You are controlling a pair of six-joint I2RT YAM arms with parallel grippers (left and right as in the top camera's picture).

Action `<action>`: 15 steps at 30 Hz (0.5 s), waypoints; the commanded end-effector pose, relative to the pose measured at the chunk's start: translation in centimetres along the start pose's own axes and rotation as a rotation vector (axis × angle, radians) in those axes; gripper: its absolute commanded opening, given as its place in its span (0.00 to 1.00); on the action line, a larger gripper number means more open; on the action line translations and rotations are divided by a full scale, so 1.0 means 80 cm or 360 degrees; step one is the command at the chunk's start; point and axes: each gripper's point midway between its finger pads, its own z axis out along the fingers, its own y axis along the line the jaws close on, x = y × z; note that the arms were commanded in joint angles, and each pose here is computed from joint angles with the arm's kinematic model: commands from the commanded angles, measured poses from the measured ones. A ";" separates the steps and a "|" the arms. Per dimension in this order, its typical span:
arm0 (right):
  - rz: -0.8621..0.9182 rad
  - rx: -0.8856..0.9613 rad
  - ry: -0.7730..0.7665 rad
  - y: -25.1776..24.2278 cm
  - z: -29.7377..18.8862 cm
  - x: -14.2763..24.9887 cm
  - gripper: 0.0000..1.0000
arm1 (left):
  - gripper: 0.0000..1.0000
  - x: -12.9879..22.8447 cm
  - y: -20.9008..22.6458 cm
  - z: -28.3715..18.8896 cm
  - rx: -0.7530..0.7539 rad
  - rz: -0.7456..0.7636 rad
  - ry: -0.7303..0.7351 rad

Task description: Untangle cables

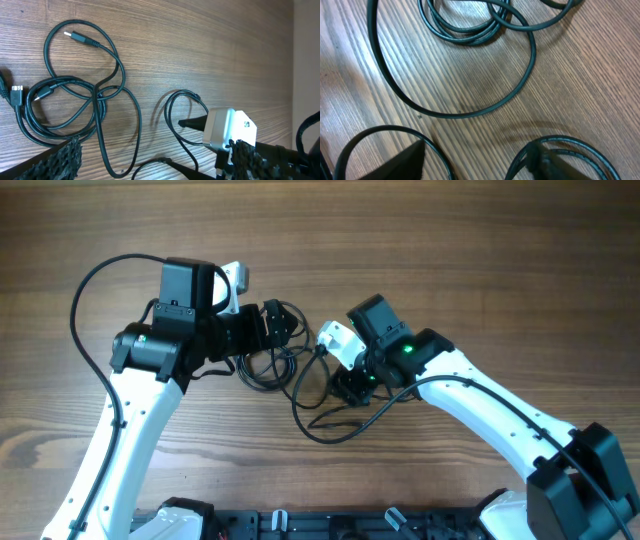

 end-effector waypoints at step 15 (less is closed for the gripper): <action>0.0526 -0.0400 0.0660 0.094 -0.050 0.105 0.55 | 1.00 -0.001 0.001 0.004 0.0004 0.0010 0.0016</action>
